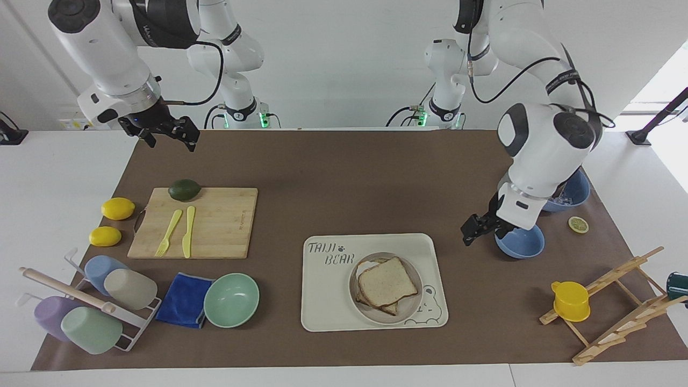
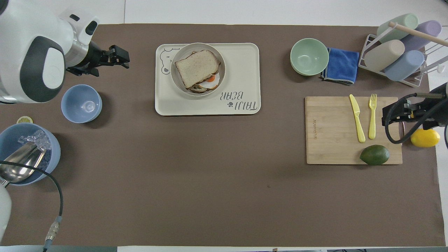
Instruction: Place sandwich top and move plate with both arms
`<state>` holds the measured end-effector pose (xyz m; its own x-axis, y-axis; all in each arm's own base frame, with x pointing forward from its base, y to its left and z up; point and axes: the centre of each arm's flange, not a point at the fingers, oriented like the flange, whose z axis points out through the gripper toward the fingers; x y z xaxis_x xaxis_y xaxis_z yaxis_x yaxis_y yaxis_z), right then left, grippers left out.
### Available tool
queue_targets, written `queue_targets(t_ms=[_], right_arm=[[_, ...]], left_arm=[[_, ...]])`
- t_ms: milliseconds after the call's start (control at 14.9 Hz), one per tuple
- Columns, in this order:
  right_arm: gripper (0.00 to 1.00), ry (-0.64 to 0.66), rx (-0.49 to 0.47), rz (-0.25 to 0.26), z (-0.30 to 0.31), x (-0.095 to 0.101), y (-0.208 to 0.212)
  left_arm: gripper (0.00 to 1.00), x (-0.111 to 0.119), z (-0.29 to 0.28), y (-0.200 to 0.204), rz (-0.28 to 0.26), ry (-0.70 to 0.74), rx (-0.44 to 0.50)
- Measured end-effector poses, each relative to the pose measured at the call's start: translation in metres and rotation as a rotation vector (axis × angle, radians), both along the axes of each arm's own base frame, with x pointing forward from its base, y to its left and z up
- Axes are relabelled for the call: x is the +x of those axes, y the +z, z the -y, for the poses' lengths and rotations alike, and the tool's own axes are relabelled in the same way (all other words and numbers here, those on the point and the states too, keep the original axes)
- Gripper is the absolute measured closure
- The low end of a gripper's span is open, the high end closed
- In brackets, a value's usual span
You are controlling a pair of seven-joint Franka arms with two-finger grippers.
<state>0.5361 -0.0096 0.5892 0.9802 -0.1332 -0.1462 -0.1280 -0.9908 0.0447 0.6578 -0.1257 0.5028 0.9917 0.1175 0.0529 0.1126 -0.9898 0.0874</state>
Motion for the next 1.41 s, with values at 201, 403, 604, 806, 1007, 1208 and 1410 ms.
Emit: queue_targets(t_ms=[201,403,604,806,1007,1208,1410], right_arm=[[0.0,0.0,0.0,0.0,0.0,0.0,0.0],[0.0,0.0,0.0,0.0,0.0,0.0,0.0],[0.0,0.0,0.0,0.0,0.0,0.0,0.0],[0.0,0.0,0.0,0.0,0.0,0.0,0.0],[0.0,0.0,0.0,0.0,0.0,0.0,0.0],[0.0,0.0,0.0,0.0,0.0,0.0,0.0],[0.0,0.0,0.0,0.0,0.0,0.0,0.0]], left_arm=[[0.0,-0.035,-0.014,0.058,-0.028,-0.029,0.028],[0.0,-0.076,-0.024,0.105,-0.073,-0.061,0.034],[0.0,-0.109,-0.034,0.13,-0.094,-0.07,0.035],[0.0,-0.129,-0.045,0.129,-0.125,-0.086,0.036],[0.0,-0.134,-0.039,0.115,-0.136,-0.103,0.041],[0.0,-0.126,-0.035,0.111,-0.081,-0.108,0.056],[0.0,-0.126,-0.038,0.111,-0.074,-0.112,0.096]])
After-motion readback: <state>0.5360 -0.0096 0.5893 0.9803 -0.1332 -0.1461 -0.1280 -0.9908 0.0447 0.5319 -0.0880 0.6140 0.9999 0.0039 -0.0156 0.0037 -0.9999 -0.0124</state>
